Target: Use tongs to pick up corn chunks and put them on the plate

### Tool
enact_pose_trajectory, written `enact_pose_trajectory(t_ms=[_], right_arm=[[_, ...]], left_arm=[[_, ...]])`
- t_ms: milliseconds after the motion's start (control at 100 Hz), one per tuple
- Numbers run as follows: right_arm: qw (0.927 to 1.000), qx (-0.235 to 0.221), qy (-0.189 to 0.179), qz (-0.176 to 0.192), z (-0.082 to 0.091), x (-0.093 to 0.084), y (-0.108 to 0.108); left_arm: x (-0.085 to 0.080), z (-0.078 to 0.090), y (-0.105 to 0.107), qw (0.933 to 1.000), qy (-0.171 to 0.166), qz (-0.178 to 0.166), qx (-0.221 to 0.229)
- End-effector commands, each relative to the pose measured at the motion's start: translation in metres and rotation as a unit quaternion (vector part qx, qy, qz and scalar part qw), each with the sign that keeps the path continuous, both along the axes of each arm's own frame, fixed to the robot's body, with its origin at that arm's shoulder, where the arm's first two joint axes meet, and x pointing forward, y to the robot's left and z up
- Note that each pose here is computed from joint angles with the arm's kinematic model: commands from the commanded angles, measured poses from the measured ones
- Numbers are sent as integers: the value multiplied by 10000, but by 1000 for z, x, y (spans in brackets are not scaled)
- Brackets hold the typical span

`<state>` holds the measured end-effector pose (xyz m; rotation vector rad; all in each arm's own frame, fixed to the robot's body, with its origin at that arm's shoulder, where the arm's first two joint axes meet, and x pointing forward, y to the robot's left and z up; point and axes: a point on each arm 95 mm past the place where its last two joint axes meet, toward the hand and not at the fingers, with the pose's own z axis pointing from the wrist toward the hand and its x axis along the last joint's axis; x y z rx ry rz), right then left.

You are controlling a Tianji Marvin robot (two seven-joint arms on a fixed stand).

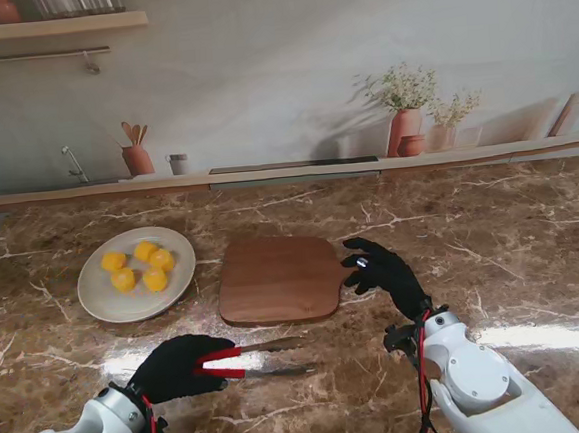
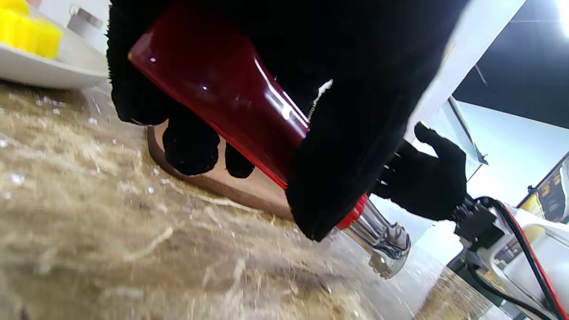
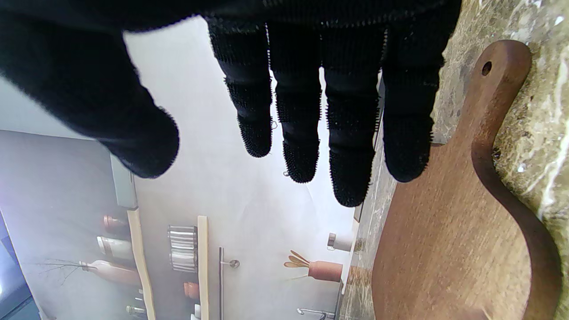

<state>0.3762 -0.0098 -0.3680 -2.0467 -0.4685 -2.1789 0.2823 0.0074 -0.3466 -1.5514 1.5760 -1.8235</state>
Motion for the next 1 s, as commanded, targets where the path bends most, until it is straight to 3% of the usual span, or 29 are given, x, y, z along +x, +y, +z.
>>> enact_pose_trajectory(t_ms=[0, 240, 420, 700, 990], right_arm=[[10000, -7, 58, 69, -3, -2, 1], [10000, 6, 47, 48, -3, -2, 1], [10000, 15, 61, 48, -4, -2, 1], [9999, 26, 79, 81, -5, -3, 3], [9999, 11, 84, 88, -5, -3, 3]], left_arm=[[-9, -14, -3, 9998, 191, -41, -1], [-8, -28, -5, 9996, 251, -65, 117], [-6, -33, 1, 9984, 322, -61, 454], [-4, -36, 8, 9958, 537, -55, 742], [-5, -36, 8, 9962, 405, -79, 767]])
